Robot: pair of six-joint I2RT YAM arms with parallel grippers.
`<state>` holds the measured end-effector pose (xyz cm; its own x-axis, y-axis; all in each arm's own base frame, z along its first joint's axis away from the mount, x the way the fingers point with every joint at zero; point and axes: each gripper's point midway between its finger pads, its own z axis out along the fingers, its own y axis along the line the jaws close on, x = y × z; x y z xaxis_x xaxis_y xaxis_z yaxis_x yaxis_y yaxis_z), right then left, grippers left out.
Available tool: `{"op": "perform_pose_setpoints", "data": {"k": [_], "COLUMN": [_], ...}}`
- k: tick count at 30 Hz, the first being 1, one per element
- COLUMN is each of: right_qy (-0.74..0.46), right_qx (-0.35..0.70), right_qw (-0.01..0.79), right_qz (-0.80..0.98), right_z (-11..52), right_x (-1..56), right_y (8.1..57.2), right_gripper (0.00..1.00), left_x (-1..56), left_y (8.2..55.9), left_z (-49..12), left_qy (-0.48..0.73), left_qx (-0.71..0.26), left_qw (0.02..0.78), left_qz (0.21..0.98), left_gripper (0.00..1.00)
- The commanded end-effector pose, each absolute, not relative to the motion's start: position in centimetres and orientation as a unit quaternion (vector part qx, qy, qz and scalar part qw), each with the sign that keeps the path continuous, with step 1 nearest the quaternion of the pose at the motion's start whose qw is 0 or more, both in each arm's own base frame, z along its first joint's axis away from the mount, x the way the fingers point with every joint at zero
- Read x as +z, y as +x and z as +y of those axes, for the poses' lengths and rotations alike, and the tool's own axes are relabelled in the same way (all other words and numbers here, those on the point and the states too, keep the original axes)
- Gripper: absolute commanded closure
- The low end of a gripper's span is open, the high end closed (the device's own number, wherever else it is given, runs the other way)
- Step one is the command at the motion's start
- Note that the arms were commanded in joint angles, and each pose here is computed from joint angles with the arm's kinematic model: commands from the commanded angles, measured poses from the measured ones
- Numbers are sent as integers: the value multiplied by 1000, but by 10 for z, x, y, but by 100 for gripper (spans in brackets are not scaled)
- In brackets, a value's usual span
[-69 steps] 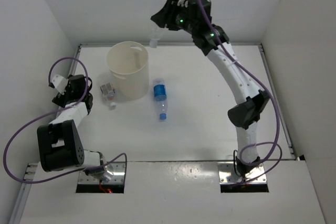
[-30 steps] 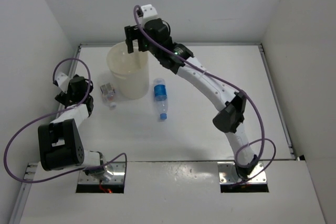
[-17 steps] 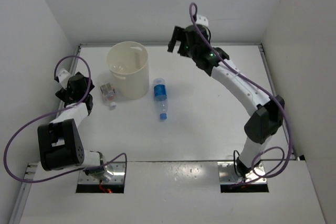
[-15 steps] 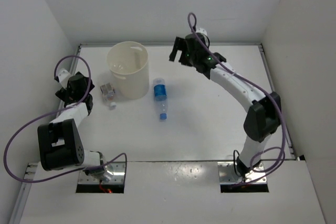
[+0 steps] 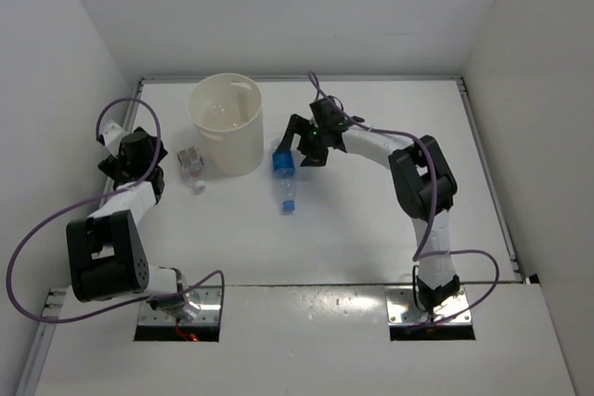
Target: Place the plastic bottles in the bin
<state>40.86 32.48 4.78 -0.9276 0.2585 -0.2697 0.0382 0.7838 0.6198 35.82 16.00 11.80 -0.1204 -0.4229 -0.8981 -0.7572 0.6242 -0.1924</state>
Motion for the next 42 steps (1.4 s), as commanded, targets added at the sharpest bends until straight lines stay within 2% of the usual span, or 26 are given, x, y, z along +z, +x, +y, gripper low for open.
{"op": "perform_pose_setpoints", "data": {"k": [1,7,10,11,14,15,16,19,23,28,31,32,34,35,36,38,39,40,42], "right_qy": [79,102,129,142,148,153,159,179,198,191,149,137,103,90,69,21,2,-14,-41], "right_qx": [367,364,363,358,372,374,375,365,325,302,330,337,355,352,368,373,384,374,382], "right_qw": [145,93,85,80,92,99,111,151,275,455,530,533,566,567,589,606,625,620,634], "right_qz": [915,921,919,919,912,909,907,901,883,816,767,764,737,740,716,702,680,689,671], "right_z": [345,347,338,330,326,320,313,289,245,216,229,241,257,268,278,306,315,330,353], "right_x": [45,19,12,5,20,25,38,68,144,275,350,353,397,391,423,437,464,444,453], "right_y": [408,396,394,393,398,404,409,428,464,500,509,515,517,526,525,525,521,531,524], "right_gripper": [7,18,28,38,56,67,70,71,74,75,80,81,81,81,81,81,81,81,80], "left_x": [120,119,115,115,115,115,111,112,115,120,122,117,127,123,127,125,125,125,125], "left_y": [357,354,352,352,352,352,350,350,353,355,359,357,361,361,365,367,367,367,367], "left_z": [166,168,167,167,167,167,166,166,166,167,168,167,171,171,170,168,168,168,168], "left_qy": [-418,-425,-425,-425,-429,-432,-432,-436,-439,-439,-439,-439,-453,-453,-455,-453,-453,-453,-453], "left_qx": [158,163,164,164,162,159,160,158,154,154,154,157,156,158,148,143,143,143,143], "left_qw": [535,535,531,531,532,533,529,530,534,534,534,526,535,531,535,536,536,536,536], "left_qz": [717,712,714,714,712,710,712,710,706,706,706,711,696,698,696,698,698,698,698], "left_gripper": [0,0,0,0,0,0,0,0,0,0,0,0,0,0,0,0,0,0,0]}}
